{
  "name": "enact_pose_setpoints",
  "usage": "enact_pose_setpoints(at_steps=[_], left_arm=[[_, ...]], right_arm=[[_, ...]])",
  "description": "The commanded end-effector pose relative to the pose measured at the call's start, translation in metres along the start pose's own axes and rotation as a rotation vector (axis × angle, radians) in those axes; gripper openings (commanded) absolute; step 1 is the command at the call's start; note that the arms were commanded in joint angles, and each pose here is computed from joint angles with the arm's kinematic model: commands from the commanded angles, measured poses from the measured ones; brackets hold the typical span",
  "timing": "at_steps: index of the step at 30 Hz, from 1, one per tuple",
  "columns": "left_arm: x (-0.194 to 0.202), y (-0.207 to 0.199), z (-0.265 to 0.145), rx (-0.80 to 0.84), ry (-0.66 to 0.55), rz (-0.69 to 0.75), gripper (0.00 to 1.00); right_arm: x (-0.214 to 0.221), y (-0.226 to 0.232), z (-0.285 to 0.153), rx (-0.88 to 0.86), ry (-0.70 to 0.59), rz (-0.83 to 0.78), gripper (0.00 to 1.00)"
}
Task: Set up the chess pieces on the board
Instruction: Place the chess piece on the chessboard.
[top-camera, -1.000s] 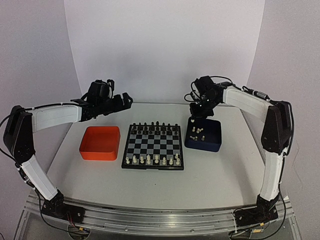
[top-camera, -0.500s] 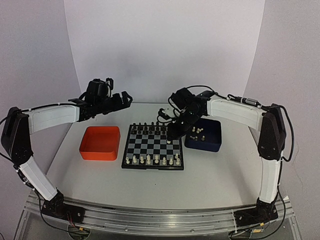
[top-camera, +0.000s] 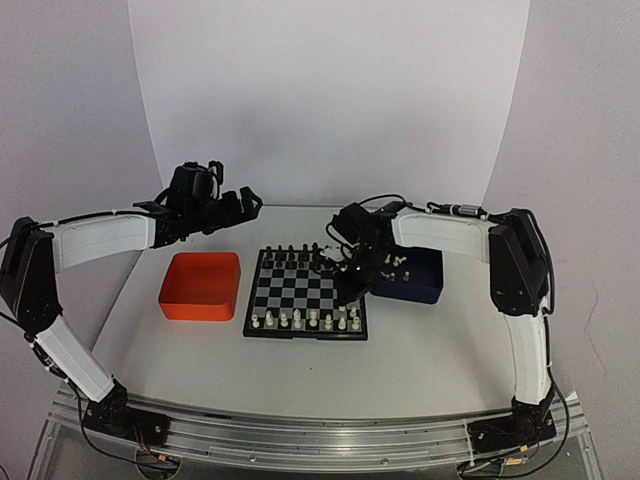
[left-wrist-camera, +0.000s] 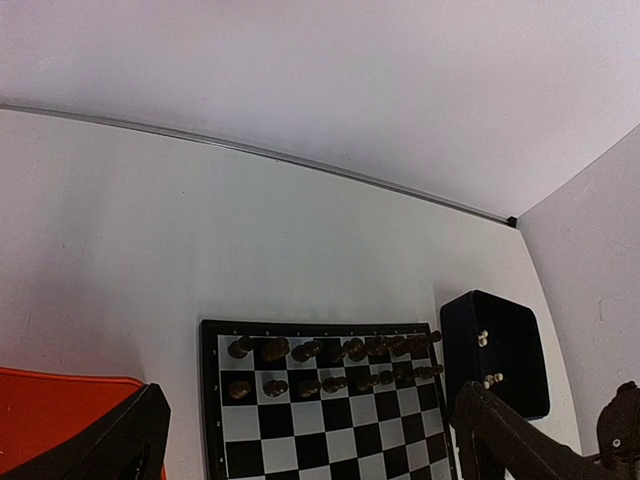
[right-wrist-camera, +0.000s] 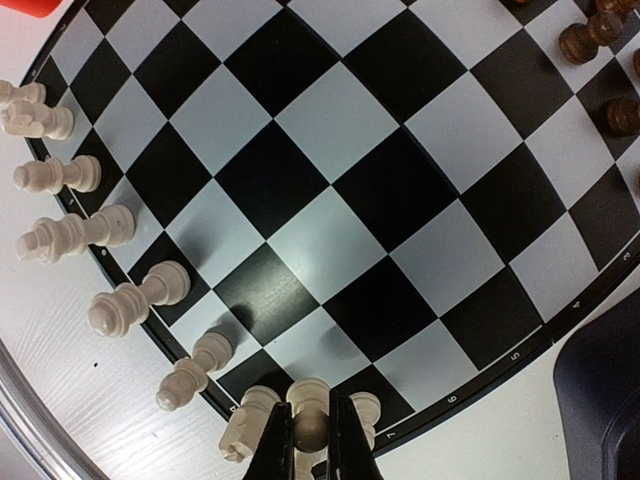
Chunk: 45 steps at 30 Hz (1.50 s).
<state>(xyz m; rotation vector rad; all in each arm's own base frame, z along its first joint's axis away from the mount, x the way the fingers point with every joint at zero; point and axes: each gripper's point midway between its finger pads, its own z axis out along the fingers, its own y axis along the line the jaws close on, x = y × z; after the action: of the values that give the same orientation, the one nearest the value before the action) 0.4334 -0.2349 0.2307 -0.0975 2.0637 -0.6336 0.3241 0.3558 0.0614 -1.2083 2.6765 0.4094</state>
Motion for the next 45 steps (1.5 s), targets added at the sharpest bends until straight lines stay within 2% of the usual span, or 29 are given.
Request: enact_pose_setpoints(at_steps=[1,45], left_arm=[[-0.017,-0.006,-0.014,0.016,-0.051,-0.009,1.0],[-0.013,-0.008,-0.012,0.03,-0.036,-0.004,1.0]], right_arm=[[-0.007,0.0,0.0,0.018,0.0,-0.032,0.0],[-0.001,0.004,0.022,0.05,0.047,-0.037,0.0]])
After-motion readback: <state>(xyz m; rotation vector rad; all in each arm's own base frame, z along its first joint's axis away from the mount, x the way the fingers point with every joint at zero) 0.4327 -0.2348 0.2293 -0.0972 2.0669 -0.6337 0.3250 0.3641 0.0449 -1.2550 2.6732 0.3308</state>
